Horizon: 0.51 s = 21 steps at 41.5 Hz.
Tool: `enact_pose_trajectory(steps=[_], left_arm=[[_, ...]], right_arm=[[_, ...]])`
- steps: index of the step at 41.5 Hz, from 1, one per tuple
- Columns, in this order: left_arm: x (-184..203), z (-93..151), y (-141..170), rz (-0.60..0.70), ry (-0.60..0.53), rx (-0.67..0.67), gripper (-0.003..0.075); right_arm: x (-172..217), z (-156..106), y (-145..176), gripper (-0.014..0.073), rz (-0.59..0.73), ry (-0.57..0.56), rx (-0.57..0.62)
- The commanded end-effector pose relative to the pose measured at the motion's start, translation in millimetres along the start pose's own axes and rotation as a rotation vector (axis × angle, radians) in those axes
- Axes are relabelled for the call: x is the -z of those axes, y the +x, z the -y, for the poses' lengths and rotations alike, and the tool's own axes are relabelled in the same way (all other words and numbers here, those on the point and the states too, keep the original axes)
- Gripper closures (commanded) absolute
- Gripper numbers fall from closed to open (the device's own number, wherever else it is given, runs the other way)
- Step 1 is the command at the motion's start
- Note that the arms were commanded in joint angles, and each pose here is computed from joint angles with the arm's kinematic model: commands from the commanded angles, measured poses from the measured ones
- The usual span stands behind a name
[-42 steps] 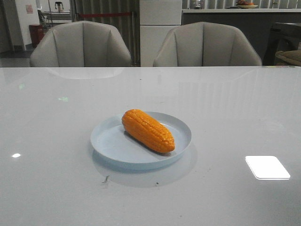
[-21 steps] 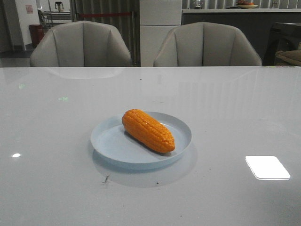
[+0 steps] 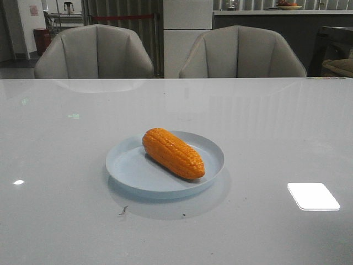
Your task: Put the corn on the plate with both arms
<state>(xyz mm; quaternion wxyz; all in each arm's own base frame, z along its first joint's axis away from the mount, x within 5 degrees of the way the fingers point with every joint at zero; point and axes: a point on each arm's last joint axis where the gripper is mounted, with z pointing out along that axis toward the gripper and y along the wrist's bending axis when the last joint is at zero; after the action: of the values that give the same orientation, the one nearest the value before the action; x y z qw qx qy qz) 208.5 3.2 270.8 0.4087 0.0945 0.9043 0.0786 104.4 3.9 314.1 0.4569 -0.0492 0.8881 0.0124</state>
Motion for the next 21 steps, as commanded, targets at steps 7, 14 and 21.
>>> enact_pose_trajectory(steps=[7, 14, 21], left_arm=[[20.6, -5.4, -17.6, 0.162, -0.035, -0.013, 0.0174], [42.5, -7.6, -19.6, 0.242, -0.054, -0.007, 0.0174], [68.5, -9.5, -20.5, 0.345, -0.073, 0.009, 0.0174]], right_arm=[[5.6, 2.2, -13.7, -0.0028, 0.101, 0.023, -0.004], [5.6, 2.2, -13.7, -0.0028, 0.101, 0.023, -0.004], [5.6, 2.2, -13.7, -0.0028, 0.101, 0.023, -0.004]])
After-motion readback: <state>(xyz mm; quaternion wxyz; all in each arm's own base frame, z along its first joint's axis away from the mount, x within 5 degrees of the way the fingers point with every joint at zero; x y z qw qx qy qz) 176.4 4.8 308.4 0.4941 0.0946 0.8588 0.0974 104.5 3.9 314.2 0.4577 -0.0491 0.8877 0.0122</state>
